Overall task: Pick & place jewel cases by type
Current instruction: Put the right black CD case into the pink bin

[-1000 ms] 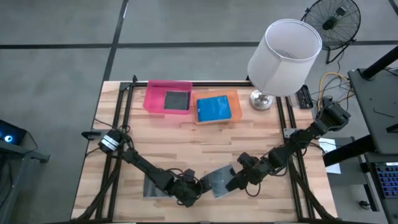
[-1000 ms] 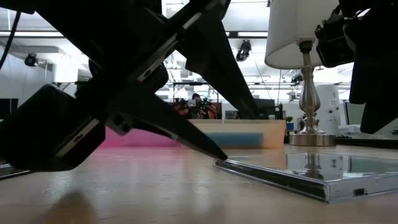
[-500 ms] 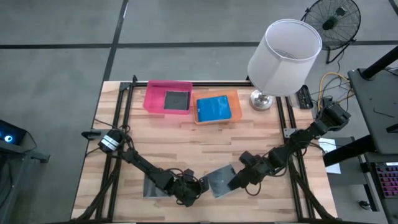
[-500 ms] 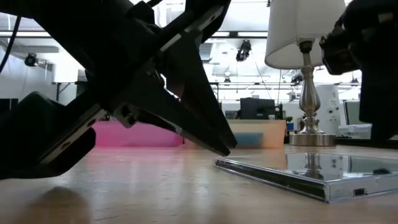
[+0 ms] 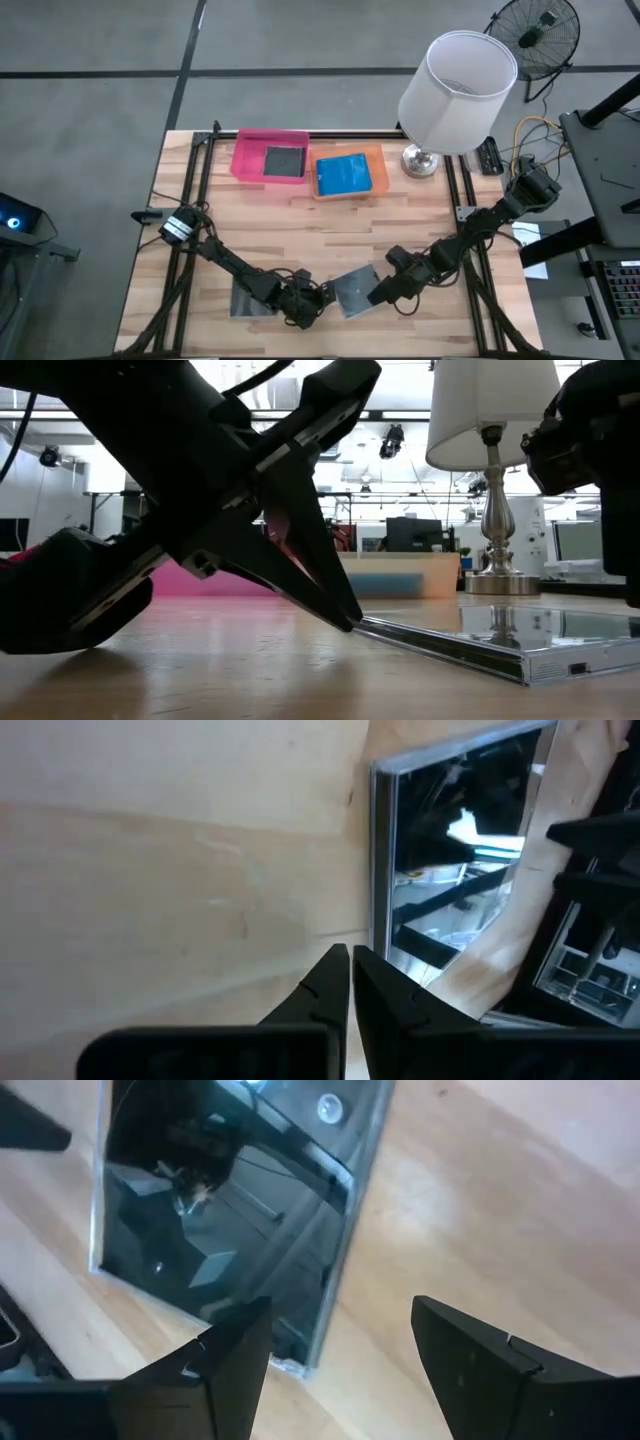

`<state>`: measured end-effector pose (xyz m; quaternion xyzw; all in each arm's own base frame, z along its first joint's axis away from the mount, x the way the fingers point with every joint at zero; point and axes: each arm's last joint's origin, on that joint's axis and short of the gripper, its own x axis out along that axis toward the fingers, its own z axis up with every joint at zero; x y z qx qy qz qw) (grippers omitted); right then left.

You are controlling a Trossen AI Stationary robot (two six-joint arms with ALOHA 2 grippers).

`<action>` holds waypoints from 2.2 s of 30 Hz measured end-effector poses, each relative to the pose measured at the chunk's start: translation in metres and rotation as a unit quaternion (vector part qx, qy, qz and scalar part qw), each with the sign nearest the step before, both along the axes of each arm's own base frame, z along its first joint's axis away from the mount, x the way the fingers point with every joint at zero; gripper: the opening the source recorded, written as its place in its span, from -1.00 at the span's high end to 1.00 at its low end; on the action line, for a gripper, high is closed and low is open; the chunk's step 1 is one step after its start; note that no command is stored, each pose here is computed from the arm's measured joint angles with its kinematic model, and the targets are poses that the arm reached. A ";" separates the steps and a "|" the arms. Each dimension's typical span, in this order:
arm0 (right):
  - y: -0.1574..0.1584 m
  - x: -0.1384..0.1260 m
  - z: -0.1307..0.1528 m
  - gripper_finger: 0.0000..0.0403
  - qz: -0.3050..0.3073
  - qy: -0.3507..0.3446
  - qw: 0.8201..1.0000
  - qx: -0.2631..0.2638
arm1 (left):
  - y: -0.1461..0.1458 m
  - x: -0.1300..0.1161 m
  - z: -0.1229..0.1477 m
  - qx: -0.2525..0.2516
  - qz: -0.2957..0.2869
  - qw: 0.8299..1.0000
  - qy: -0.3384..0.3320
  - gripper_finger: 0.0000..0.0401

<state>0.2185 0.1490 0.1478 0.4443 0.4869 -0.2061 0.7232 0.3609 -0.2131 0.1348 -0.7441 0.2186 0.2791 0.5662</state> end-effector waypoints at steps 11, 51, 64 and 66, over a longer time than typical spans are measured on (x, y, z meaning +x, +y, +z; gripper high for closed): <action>0.006 0.006 0.000 -0.17 0.013 -0.024 0.999 0.020 | 0.008 0.004 0.000 0.007 0.002 1.000 0.002 1.00; 0.020 0.025 -0.013 -0.17 -0.011 -0.028 0.998 0.051 | 0.067 0.030 -0.004 0.068 -0.034 0.996 0.036 1.00; 0.014 0.024 -0.014 -0.17 -0.130 -0.041 0.990 0.029 | 0.064 0.022 -0.006 0.076 -0.106 0.988 0.083 1.00; 0.014 0.024 -0.013 -0.17 -0.131 -0.041 0.990 0.030 | 0.064 0.022 -0.006 0.076 -0.117 0.987 0.085 1.00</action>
